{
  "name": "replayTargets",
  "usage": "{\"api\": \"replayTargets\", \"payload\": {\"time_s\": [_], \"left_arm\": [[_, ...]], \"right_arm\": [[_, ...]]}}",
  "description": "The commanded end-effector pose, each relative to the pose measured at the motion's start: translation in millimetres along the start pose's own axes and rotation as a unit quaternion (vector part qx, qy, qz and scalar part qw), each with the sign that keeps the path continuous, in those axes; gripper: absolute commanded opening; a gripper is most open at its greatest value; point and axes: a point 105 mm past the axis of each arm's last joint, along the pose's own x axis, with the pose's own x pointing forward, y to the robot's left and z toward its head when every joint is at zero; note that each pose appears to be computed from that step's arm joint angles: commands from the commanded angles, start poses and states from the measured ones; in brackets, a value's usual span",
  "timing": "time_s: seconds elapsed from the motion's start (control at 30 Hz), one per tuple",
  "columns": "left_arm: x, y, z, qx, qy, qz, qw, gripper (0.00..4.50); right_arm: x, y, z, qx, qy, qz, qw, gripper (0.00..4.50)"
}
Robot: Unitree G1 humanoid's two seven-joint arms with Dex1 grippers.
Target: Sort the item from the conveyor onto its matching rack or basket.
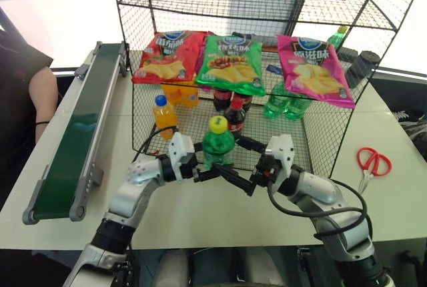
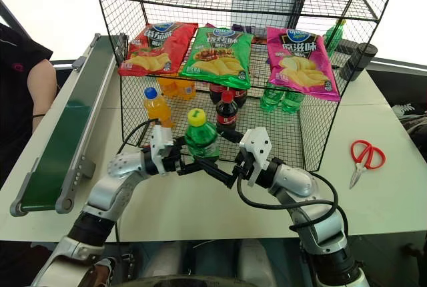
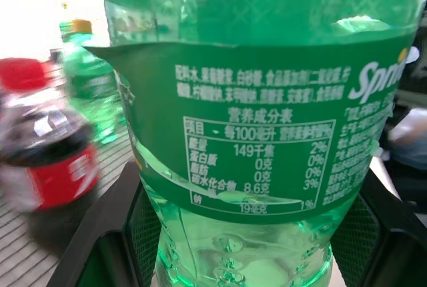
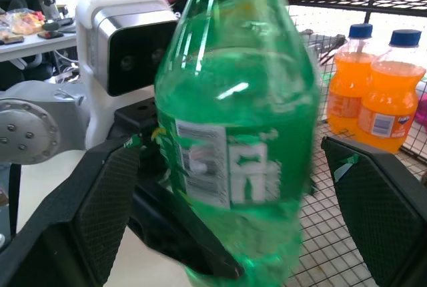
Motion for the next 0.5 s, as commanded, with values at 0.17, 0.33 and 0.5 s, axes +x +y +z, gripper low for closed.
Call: {"api": "replayTargets", "payload": {"time_s": [0.17, 0.33, 0.5], "left_arm": [[10.5, -8.4, 14.7, 0.040, -0.021, -0.051, 0.998, 2.77], [10.3, -10.6, 10.8, 0.044, -0.016, -0.057, 0.997, 2.77], [10.6, -10.7, 6.2, 0.029, -0.008, -0.056, 0.998, 3.27]], "right_arm": [[-1.2, 2.7, 10.0, -0.001, -0.016, -0.006, 1.000, 4.50], [-1.8, 1.9, 11.5, 0.011, -0.021, -0.004, 1.000, 3.97], [-1.8, 1.2, 13.1, 0.008, -0.023, -0.006, 1.000, 3.02]]}}
